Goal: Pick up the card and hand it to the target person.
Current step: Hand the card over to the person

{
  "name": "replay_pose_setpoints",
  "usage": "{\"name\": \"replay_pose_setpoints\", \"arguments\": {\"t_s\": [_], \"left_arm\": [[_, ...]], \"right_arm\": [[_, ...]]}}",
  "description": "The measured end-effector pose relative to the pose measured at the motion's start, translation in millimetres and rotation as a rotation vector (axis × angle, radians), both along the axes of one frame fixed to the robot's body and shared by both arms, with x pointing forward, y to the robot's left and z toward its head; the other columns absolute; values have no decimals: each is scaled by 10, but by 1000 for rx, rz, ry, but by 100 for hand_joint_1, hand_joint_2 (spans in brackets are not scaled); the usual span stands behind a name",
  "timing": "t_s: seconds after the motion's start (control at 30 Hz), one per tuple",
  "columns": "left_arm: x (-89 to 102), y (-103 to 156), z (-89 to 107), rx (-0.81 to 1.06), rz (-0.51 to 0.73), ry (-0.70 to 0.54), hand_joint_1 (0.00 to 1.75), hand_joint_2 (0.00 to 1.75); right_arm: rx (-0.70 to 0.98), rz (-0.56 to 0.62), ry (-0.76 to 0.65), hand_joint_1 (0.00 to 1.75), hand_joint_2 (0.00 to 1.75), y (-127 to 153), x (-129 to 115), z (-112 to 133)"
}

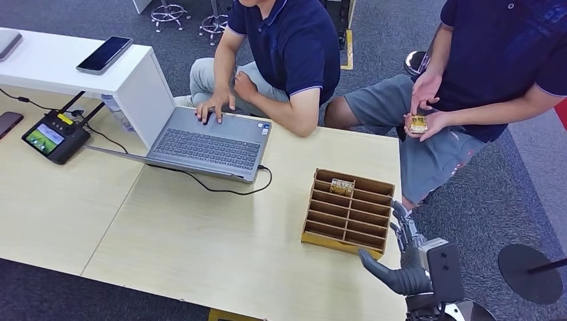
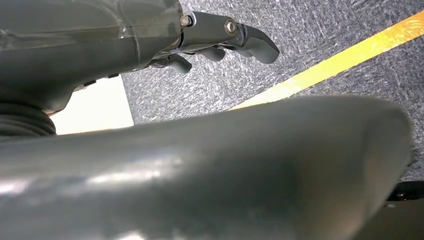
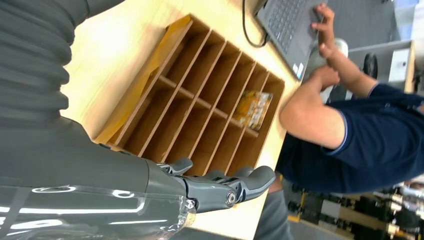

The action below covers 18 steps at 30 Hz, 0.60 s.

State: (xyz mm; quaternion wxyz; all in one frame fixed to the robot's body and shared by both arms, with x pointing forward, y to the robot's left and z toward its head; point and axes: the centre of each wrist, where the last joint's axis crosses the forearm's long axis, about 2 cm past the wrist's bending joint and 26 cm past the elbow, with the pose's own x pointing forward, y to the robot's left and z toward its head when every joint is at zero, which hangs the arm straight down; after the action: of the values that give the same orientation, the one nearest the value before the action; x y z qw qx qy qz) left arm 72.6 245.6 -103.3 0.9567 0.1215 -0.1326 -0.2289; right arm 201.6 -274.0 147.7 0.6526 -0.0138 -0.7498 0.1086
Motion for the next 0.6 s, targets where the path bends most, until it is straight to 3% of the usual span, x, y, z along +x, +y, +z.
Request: {"name": "replay_pose_setpoints", "arguments": {"t_s": [0.27,0.6], "left_arm": [[8,14,0,2,13,-9,0,0],[10,29,-1,4,13,-7,0,0]], "right_arm": [[-15,-66,17,0,175,-130,-73,-17],[57,42,29,0,175,-101,-56,-12]]}}
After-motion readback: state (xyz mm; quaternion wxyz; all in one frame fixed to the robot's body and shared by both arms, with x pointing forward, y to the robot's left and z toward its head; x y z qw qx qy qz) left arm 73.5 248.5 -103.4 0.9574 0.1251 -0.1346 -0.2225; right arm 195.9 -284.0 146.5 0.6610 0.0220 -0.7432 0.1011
